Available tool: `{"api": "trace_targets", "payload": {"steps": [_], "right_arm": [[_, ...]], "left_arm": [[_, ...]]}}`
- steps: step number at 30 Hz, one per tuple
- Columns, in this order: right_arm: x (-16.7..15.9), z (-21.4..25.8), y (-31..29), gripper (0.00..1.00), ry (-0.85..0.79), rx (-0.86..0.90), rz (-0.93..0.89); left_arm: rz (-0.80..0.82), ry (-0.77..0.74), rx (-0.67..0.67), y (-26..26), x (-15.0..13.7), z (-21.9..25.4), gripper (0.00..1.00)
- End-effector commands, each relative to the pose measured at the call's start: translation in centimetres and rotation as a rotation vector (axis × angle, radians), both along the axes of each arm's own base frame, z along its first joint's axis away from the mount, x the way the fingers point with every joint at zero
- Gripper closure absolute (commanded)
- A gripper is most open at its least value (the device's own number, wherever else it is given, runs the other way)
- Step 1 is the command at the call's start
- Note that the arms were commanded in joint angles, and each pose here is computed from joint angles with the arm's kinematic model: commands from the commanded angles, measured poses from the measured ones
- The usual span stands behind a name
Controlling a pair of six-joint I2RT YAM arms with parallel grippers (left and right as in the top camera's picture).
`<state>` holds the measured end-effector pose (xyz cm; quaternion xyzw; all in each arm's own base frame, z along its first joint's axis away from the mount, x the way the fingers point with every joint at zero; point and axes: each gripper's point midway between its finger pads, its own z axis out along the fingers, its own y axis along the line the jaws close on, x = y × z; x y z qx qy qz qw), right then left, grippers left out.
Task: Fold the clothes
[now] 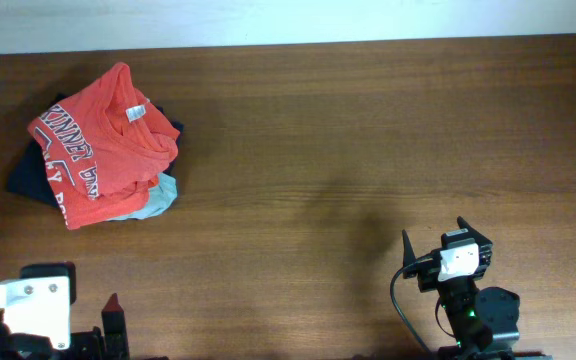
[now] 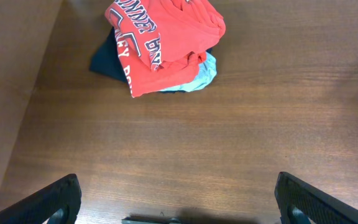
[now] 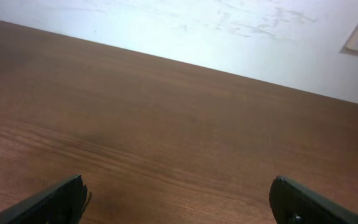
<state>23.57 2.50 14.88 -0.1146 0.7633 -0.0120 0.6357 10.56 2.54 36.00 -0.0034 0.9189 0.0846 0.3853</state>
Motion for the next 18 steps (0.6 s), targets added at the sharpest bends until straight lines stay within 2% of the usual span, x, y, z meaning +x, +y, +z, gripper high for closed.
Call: {"api": "trace_targets", "payload": {"steps": [1,15,18], "right_arm": [[0.06,-0.26,-0.27,0.02,-0.001,-0.004,-0.018],[0.03,-0.25,0.00,0.02,-0.001,-0.001,-0.003],[0.03,-0.25,0.00,0.02,-0.001,-0.001,-0.003]], "left_arm": [[0.006,-0.004,-0.001,0.06,-0.06,0.04,0.01],[0.006,-0.004,-0.001,0.06,-0.06,0.04,0.01],[-0.025,-0.024,-0.052,-0.91,0.32,0.25,0.01]]}}
